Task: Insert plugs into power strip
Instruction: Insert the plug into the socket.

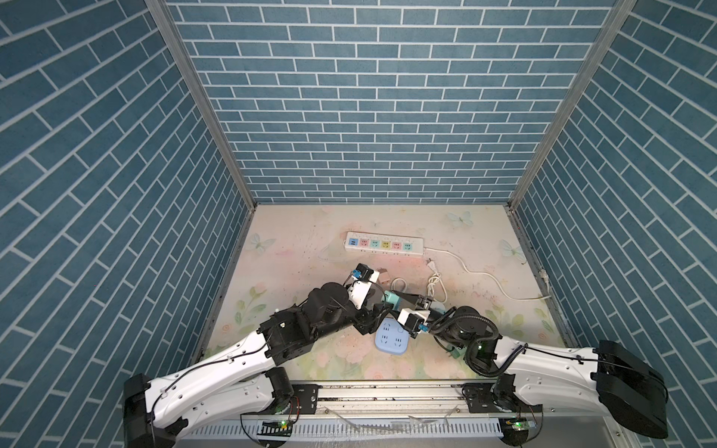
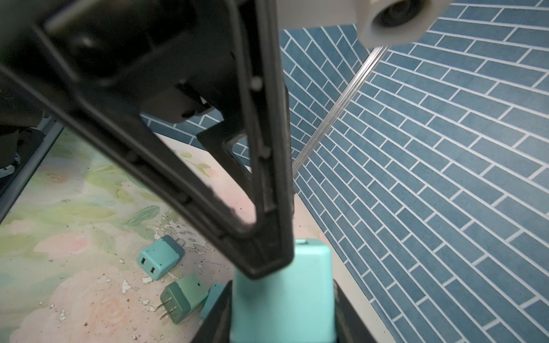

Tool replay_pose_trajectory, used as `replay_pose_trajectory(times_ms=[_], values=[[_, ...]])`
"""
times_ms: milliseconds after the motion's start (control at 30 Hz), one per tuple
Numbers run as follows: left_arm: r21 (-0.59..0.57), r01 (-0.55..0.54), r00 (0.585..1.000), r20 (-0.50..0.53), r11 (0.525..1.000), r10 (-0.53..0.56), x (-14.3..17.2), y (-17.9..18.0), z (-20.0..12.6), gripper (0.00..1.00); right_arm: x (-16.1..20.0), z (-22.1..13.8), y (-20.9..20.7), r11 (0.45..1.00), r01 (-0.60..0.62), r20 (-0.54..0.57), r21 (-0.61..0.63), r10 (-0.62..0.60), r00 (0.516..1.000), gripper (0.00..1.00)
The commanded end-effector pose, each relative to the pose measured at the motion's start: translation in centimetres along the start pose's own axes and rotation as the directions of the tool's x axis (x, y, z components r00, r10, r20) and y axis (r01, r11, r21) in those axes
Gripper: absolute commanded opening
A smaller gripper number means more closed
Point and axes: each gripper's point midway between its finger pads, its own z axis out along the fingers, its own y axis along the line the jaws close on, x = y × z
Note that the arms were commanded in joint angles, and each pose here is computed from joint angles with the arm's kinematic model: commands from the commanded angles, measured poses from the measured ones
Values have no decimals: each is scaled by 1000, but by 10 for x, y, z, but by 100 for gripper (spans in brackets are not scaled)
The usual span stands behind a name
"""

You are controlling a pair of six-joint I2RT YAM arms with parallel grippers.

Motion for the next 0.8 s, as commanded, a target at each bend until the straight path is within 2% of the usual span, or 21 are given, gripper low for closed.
replay_pose_trajectory(times_ms=[0, 367, 500, 600, 733, 767], values=[[25, 3, 1000, 17, 1000, -3, -5, -6, 4, 69, -27, 3, -5, 1000, -25, 85, -16, 26, 996, 0], [0, 18, 1000, -21, 1000, -18, 3, -2, 17, 66, -29, 3, -4, 999, -28, 92, -22, 30, 995, 0], [17, 19, 999, -27, 1000, -18, 4, -5, 21, 60, -29, 2, -4, 999, -29, 94, -21, 31, 995, 0], [26, 18, 999, -35, 999, -17, 4, -7, 24, 50, -30, 2, -5, 999, -30, 96, -19, 31, 995, 0], [52, 6, 999, -37, 999, -4, 3, -12, 27, 26, -30, 1, -6, 999, -35, 98, -11, 36, 995, 1], [60, 5, 999, -41, 998, -3, 4, -13, 28, 21, -31, 0, -7, 999, -37, 102, -4, 37, 994, 9]])
